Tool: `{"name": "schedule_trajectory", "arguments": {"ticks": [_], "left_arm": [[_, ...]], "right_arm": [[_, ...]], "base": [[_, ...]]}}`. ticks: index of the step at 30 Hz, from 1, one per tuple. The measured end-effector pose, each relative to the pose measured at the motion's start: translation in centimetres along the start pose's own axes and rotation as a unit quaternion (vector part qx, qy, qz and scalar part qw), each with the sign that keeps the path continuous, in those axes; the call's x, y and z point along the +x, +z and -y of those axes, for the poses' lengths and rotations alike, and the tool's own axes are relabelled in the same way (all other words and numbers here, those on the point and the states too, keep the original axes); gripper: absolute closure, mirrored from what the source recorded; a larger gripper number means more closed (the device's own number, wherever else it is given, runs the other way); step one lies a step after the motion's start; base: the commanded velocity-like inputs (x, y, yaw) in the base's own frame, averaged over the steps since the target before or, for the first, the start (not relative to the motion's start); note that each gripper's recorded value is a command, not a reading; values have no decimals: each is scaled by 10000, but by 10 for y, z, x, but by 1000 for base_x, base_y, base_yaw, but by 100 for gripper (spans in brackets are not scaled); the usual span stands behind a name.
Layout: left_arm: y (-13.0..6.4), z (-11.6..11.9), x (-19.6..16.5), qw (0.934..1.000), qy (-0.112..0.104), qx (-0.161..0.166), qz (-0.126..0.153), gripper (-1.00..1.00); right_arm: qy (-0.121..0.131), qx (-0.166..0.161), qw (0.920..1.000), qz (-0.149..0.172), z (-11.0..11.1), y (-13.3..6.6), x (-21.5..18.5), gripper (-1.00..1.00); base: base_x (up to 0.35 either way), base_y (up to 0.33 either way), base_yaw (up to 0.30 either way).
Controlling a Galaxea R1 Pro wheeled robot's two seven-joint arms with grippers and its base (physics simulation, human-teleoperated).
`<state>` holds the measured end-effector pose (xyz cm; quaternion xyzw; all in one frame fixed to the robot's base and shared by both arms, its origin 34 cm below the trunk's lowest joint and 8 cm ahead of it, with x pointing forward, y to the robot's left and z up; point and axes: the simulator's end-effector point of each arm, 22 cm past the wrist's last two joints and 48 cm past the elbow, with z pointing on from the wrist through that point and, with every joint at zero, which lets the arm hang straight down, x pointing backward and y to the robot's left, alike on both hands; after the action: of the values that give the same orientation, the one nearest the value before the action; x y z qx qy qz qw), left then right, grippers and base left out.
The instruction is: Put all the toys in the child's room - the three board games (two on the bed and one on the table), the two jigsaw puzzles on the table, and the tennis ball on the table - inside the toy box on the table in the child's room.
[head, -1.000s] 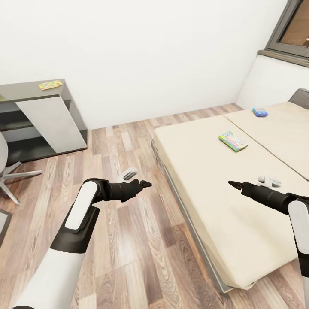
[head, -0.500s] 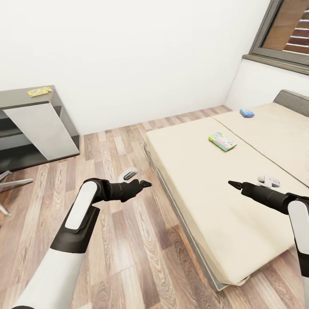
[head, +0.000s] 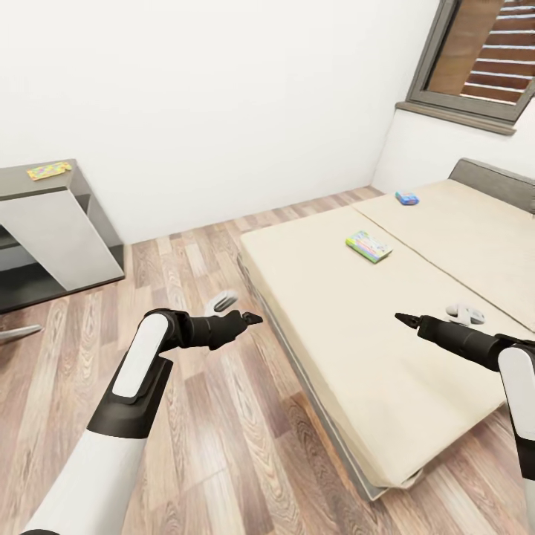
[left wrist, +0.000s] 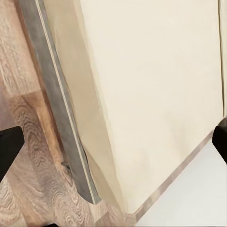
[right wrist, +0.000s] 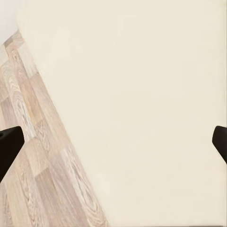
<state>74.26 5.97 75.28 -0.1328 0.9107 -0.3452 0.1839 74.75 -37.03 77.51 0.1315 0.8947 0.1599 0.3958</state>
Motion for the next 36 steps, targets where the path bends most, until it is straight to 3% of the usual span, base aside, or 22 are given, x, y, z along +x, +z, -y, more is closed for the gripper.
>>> {"name": "schedule_trajectory", "arguments": {"ticks": [15, 23, 36], "left_arm": [[-10, 8, -4, 9999, 73, 33, 88, -100], [-12, 9, -5, 9999, 90, 28, 104, -100], [-12, 9, -6, 9999, 97, 21, 110, -100]], "right_arm": [[-265, -218, 9993, -128, -29, 2, 7, -100], [-297, -236, 9992, -134, -32, 1, 7, -100], [-304, -212, 9992, -124, -30, 0, 6, -100]], "base": [[0, 249, -126], [0, 312, -96], [41, 327, -238]]}}
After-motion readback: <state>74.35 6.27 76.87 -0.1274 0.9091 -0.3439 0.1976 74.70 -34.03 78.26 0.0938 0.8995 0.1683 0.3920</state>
